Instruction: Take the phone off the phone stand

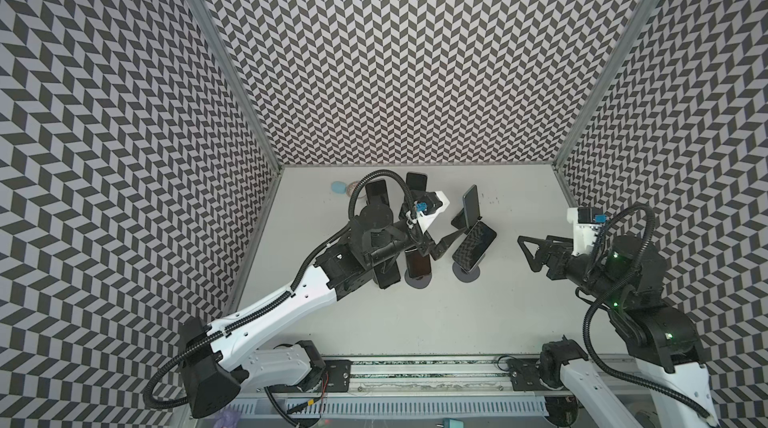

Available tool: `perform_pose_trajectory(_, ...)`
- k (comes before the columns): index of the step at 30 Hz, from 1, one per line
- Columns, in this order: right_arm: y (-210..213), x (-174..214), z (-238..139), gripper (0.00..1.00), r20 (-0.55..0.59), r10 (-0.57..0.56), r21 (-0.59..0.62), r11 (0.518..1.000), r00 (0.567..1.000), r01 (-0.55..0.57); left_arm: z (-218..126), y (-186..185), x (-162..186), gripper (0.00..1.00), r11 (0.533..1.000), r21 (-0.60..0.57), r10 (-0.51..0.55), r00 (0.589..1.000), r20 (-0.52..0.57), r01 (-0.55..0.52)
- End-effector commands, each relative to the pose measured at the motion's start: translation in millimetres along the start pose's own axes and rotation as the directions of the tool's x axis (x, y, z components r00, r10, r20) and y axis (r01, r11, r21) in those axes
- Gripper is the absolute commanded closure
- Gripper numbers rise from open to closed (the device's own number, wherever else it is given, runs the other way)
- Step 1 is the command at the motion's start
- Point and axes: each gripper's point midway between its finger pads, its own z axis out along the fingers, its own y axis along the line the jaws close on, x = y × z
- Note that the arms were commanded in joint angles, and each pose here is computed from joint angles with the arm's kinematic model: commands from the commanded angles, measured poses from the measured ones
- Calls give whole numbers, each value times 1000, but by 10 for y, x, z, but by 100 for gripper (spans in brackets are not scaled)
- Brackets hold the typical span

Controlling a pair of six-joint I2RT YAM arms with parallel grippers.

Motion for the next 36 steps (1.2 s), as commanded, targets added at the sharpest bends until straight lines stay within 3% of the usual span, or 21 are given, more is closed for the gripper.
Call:
perform_pose_trajectory(1, 45, 26, -118, 10, -5, 0, -5, 1000, 1000, 0, 52, -102, -53, 2, 999, 39, 1, 1000, 8, -1)
perform_pose_trajectory(15, -80, 316, -40, 15, -127, 46, 38, 998, 991, -42, 486, -169, 411, 2, 996, 69, -51, 989, -136, 60)
perform_pose_trajectory(23, -98, 350, -39, 17, -126, 93, 47, 995, 988, -88, 777, -155, 617, 3, 990, 47, -121, 971, -206, 133)
perform_pose_trajectory(36, -386, 458, -26, 14, -116, 109, 184, 979, 987, -86, 1128, -163, 1059, 3, 983, -22, -178, 923, -340, 181)
